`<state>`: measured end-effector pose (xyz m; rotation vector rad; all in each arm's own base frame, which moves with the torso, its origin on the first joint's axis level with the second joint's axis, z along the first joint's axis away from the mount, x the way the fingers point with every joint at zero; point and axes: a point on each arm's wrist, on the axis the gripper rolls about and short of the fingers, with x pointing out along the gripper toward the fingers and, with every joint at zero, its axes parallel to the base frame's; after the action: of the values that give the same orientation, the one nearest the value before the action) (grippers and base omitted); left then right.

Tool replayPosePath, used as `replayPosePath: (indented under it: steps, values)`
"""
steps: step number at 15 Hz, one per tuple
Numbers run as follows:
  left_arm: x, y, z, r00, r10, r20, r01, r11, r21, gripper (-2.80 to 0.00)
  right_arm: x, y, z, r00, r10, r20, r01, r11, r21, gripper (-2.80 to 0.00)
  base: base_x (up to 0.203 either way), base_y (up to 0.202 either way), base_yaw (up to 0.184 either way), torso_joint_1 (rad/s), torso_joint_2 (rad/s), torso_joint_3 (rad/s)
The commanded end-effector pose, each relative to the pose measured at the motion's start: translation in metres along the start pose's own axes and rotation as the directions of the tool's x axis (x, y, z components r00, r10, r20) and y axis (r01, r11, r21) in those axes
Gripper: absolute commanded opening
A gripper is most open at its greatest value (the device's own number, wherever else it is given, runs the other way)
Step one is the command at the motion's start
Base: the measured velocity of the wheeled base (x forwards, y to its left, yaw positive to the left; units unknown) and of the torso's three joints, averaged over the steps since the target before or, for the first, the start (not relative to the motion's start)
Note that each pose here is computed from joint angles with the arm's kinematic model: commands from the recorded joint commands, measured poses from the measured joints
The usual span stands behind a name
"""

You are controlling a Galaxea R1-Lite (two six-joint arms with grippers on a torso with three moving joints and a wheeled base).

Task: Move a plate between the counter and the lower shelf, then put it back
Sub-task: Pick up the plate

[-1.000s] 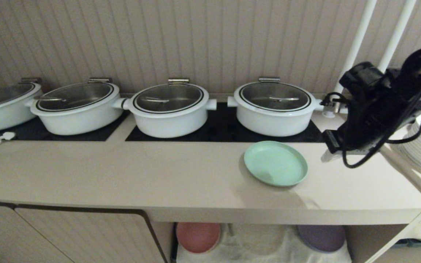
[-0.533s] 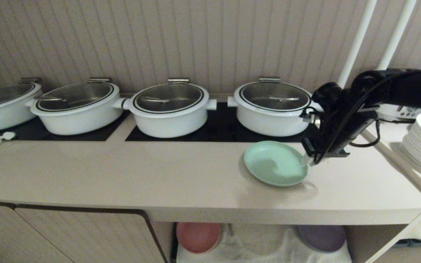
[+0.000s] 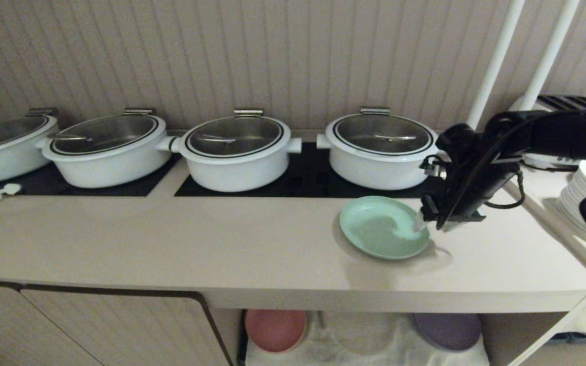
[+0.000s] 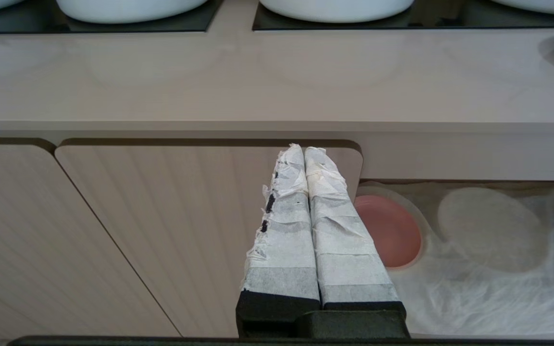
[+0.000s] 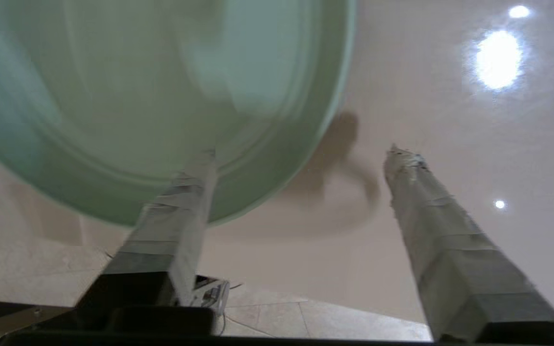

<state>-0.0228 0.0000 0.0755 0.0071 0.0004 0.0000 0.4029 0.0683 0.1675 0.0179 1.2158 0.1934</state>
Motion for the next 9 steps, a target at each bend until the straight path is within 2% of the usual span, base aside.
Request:
replayPosePath:
  steps: [1, 3, 7, 9]
  values:
    - [0.0, 0.0, 0.0, 1.0, 0.0, 0.0, 0.0, 1.0, 0.001, -2.8, 0.006, -0.003, 0.0, 1.0, -0.002, -0.017, 0.002, 1.0, 0.008, 0.0, 0.0, 0.0, 0.0, 0.0, 0.0, 0.0]
    - [0.0, 0.0, 0.0, 1.0, 0.0, 0.0, 0.0, 1.0, 0.001, -2.8, 0.011, -0.004, 0.0, 1.0, -0.004, -0.028, 0.005, 1.0, 0.012, 0.0, 0.0, 0.0, 0.0, 0.0, 0.0, 0.0]
    - [0.0, 0.0, 0.0, 1.0, 0.0, 0.002, 0.0, 1.0, 0.001, -2.8, 0.022, -0.004, 0.008, 1.0, -0.001, 0.03, 0.001, 1.0, 0.009, 0.0, 0.0, 0.0, 0.0, 0.0, 0.0, 0.0]
    - [0.0, 0.0, 0.0, 1.0, 0.0, 0.001, 0.0, 1.0, 0.001, -2.8, 0.028, -0.005, 0.01, 0.997, -0.075, 0.036, 0.075, 0.997, 0.009, 0.0, 0.0, 0.0, 0.0, 0.0, 0.0, 0.0]
